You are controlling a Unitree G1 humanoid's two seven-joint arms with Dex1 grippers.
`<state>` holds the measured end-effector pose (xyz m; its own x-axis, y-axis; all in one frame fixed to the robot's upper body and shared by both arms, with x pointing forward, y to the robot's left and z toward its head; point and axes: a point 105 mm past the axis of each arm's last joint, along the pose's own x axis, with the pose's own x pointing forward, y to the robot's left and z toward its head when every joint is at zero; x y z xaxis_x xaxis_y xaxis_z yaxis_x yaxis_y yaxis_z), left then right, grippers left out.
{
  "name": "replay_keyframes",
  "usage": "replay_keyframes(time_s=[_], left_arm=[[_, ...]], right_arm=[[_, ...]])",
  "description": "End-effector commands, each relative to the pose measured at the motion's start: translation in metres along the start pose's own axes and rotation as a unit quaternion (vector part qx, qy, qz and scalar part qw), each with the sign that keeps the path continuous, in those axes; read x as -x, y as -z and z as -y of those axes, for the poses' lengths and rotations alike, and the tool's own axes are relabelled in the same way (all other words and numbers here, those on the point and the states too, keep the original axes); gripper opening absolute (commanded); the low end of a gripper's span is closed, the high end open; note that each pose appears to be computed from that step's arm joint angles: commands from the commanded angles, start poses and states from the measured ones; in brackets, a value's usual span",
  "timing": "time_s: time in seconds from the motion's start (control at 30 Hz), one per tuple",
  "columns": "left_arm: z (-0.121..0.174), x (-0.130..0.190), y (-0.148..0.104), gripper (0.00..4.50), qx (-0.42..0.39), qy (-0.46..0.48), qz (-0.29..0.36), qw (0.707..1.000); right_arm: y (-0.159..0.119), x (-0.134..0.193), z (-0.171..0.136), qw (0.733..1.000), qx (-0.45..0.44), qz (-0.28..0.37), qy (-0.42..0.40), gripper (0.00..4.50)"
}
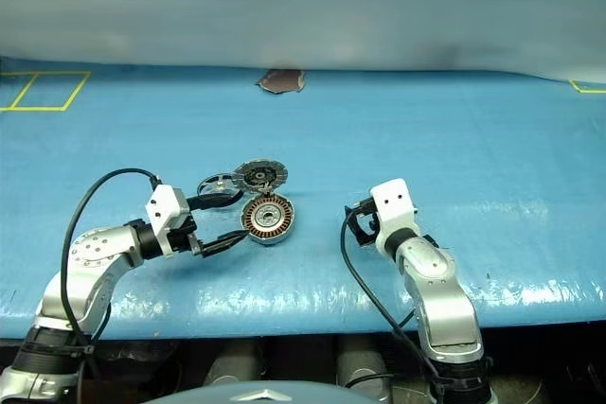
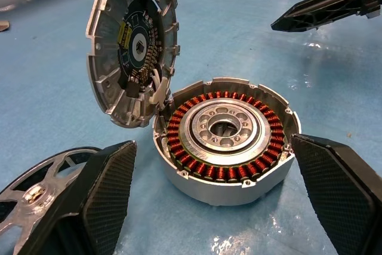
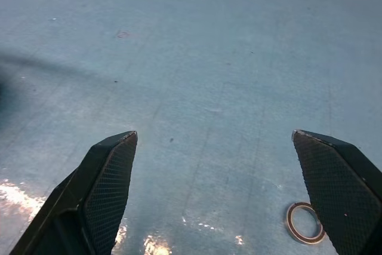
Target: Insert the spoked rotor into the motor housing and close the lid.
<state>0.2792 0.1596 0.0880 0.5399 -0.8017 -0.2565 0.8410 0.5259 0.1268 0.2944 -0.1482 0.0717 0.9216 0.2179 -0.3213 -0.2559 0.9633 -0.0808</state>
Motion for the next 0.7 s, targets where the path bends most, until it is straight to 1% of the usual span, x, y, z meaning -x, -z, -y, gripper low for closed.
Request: replay_keyframes(time_s=[0.03,0.23,0.33,0.47,0.63,0.7], left_arm=[[0.000,-0.003,-0.011,4.50,-0.009,0.011,0.020,1.000],[0.006,-0.005,-0.012,4.50,-0.002,0.026,0.029,0.999],[0.008,-0.003,-0.011,4.50,0.002,0.028,0.030,0.999],[0.009,-0.003,-0.010,4.50,0.004,0.028,0.029,0.999],[0.008,-0.003,-0.010,4.50,0.002,0.026,0.029,0.999],[0.007,-0.003,-0.011,4.50,0.001,0.024,0.029,0.999]], right_arm=[[0.005,0.000,0.008,1.000,-0.008,-0.001,0.027,4.39],[0.017,-0.003,0.021,0.997,-0.034,-0.011,0.071,4.39],[0.019,-0.001,0.027,0.995,-0.042,-0.008,0.087,4.39],[0.020,0.002,0.032,0.994,-0.053,-0.006,0.096,4.39],[0.031,0.003,0.027,0.993,-0.072,-0.032,0.086,4.39],[0.033,0.003,0.024,0.993,-0.080,-0.038,0.081,3.99]])
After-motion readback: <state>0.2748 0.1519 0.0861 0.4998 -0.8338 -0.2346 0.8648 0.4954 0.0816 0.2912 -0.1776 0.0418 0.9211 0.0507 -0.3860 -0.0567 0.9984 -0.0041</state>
